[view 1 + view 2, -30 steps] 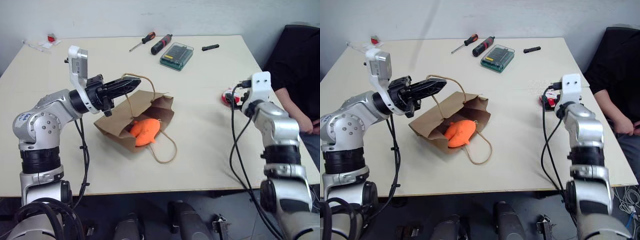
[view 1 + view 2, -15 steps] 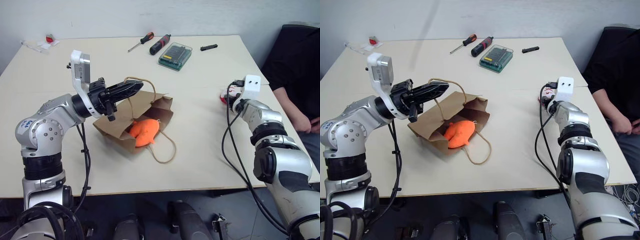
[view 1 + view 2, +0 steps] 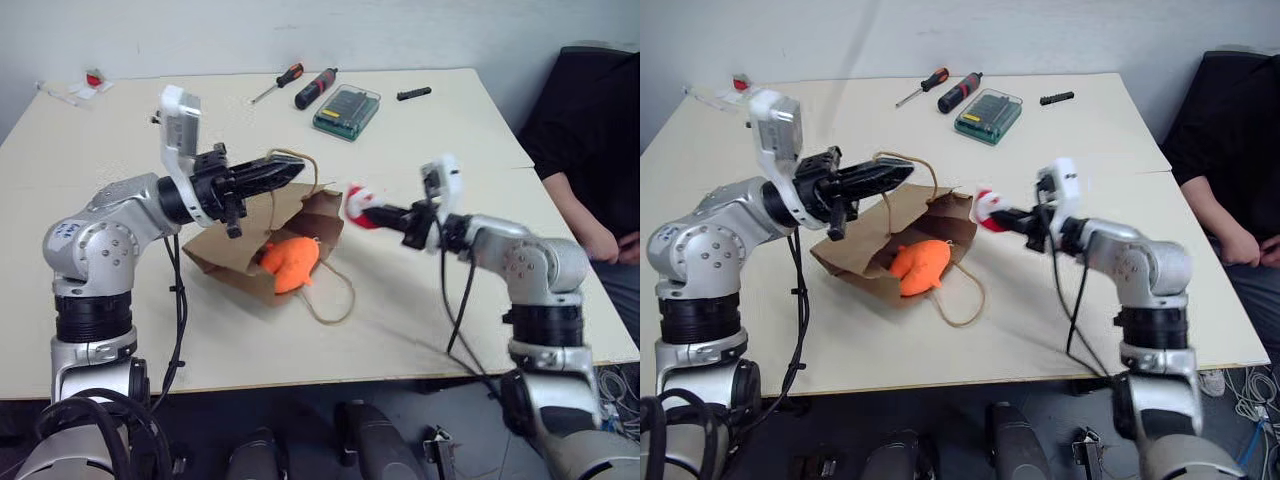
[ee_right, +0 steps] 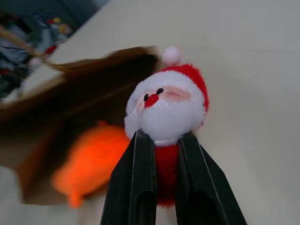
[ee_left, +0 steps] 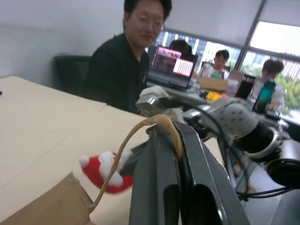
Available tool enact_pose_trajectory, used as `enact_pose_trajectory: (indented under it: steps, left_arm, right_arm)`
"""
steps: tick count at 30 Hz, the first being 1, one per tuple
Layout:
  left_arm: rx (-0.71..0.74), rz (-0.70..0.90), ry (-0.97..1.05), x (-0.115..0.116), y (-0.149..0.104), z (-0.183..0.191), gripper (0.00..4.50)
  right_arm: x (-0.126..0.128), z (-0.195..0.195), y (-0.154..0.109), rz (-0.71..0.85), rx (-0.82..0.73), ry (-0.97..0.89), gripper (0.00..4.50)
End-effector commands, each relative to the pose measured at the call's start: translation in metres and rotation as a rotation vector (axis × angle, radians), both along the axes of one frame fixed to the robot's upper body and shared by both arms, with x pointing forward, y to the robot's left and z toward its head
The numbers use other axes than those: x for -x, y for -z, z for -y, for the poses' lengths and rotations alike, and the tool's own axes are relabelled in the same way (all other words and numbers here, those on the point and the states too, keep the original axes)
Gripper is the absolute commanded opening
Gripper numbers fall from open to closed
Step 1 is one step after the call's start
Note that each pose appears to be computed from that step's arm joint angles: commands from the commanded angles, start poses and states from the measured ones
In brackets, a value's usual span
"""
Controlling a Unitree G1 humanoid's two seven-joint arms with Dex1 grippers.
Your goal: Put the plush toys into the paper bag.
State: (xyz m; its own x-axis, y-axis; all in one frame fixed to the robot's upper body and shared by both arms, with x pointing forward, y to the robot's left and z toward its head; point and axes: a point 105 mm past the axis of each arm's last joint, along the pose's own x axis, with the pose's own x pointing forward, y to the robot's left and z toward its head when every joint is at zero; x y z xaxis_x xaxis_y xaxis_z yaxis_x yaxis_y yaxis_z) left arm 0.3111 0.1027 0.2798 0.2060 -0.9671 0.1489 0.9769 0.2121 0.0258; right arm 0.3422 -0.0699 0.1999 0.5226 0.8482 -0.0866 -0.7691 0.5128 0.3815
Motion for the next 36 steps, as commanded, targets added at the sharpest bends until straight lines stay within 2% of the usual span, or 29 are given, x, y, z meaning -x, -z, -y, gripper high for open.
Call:
enact_pose_trajectory:
  steps: [1,5,10,16,24,29,33,36]
  left_arm:
    - [-0.022,0.099,0.056,0.009,-0.013,0.012,0.00]
    - [-0.043,0.101,0.107,0.013,-0.010,0.019,0.00]
    - [-0.055,0.087,0.173,0.022,-0.007,0.024,0.00]
    - [-0.051,0.072,0.202,0.026,-0.008,0.023,0.00]
    - [-0.030,0.060,0.137,0.011,-0.004,0.018,0.00]
    - [-0.019,0.057,0.094,0.004,-0.002,0.010,0.00]
    - [-0.004,0.057,0.061,0.001,-0.004,0.004,0.00]
    - [0.020,0.038,0.031,-0.001,-0.005,-0.005,0.00]
  right_arm:
    - [0.024,-0.024,-0.014,0.046,-0.007,-0.090,0.10]
    - [0.020,-0.041,-0.010,0.071,0.067,-0.106,0.10]
    - [-0.007,-0.054,-0.002,0.098,0.177,-0.044,0.10]
    - [-0.024,-0.068,0.005,0.076,0.192,-0.045,0.10]
    - [-0.026,-0.096,0.016,-0.006,0.180,-0.115,0.10]
    - [-0.029,-0.111,0.021,0.004,0.183,-0.123,0.10]
    - [-0.025,-0.109,0.014,0.018,0.151,-0.138,1.42]
    - [-0.017,-0.089,-0.004,0.057,0.111,-0.146,2.58]
